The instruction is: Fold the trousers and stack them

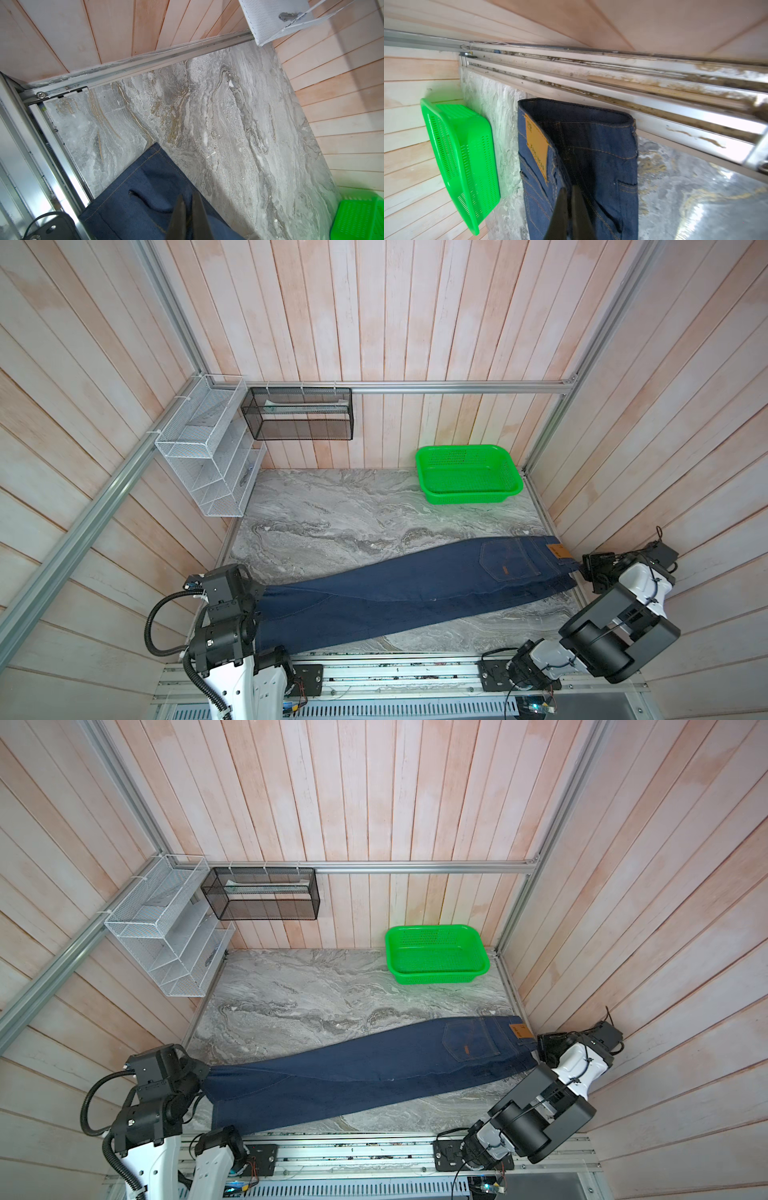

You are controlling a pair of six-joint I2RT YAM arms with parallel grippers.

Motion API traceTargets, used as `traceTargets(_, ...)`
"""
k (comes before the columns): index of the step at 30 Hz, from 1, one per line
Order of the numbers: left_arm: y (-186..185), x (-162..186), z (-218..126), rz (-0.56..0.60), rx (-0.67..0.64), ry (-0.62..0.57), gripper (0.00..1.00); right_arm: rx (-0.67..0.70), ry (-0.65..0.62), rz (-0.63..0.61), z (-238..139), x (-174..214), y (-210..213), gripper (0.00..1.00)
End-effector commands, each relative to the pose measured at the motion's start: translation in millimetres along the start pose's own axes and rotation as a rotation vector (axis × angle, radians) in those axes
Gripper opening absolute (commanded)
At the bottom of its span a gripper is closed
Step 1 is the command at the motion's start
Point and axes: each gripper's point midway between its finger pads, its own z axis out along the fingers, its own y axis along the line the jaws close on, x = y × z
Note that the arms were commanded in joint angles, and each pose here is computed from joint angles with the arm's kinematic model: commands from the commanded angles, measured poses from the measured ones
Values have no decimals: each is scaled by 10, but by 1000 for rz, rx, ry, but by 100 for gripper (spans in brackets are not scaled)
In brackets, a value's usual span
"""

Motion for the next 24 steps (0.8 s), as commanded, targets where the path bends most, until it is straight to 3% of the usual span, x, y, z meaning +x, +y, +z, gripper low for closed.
traceTargets(1, 68, 0, -44, 4, -20, -14, 0, 80, -73, 28, -5, -86, -254, 0)
traceTargets(10, 87, 51, -41, 16, -23, 7, 1, 156, -36, 73, 200, -1, -634, 0)
traceTargets(13, 82, 58, -45, 15, -19, 10, 13, 164, -71, 60, 101, -62, -591, 18)
traceTargets(16, 71, 72, -38, 19, -11, 16, 19, 149, -85, 60, 22, -89, -517, 28)
traceTargets(17, 63, 75, -37, 23, -8, 19, 26, 139, -84, 62, 7, -82, -491, 32)
traceTargets(20, 56, 77, -43, 28, -7, 24, 46, 123, -90, 54, -54, -78, -412, 35)
traceTargets(24, -12, -35, -146, 42, 8, -5, 56, 76, -105, 0, -156, -22, -119, 37)
